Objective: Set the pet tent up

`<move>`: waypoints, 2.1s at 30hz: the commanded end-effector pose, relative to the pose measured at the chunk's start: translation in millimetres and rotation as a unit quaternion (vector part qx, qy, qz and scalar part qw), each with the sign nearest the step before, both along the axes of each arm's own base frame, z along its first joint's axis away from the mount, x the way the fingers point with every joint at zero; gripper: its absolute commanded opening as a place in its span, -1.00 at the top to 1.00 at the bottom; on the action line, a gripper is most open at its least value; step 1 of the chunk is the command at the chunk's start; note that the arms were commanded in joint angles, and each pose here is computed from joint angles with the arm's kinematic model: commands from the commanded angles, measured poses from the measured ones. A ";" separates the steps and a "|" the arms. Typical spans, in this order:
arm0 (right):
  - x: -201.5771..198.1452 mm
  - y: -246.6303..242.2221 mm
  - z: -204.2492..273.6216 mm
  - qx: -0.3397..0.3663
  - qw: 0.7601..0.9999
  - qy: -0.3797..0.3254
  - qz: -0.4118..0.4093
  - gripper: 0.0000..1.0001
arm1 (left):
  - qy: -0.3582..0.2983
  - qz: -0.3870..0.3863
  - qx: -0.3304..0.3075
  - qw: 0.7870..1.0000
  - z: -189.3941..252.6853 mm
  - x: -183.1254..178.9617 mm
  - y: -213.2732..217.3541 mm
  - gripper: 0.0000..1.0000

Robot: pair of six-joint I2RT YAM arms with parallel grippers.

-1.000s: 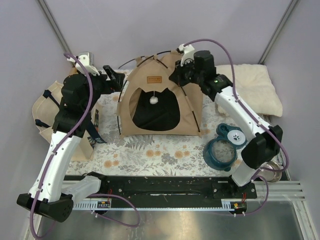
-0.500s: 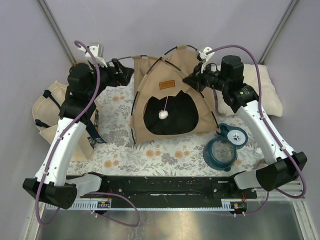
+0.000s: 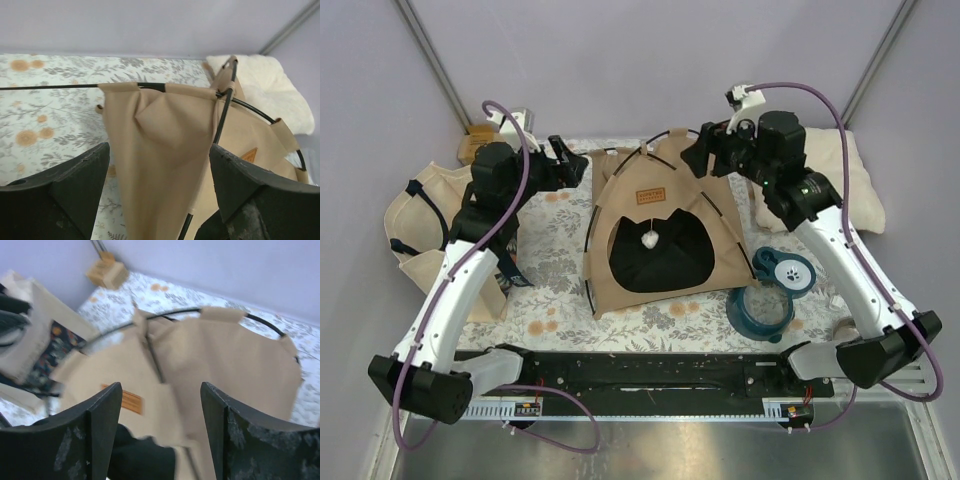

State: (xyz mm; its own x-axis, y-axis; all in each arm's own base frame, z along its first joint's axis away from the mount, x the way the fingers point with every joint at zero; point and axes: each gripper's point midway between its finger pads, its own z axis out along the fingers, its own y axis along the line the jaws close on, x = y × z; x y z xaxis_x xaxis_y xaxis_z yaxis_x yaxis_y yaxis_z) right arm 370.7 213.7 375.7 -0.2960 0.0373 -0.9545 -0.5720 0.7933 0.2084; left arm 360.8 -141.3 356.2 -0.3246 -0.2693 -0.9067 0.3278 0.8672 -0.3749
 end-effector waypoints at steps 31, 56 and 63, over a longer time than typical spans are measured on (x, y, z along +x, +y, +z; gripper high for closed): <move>-30.4 188.6 -70.6 -0.070 0.963 0.095 -0.243 0.07 | -0.087 0.212 -0.001 0.973 28.3 -100.3 103.5 -0.68; -23.7 149.0 -27.4 -0.083 0.952 0.035 -0.292 1.00 | -0.101 0.220 0.009 0.970 35.8 -106.5 109.8 -0.68; -29.4 114.7 37.8 -0.104 0.946 -0.061 -0.300 1.00 | -0.121 0.192 0.013 0.974 51.8 -111.4 102.0 -0.69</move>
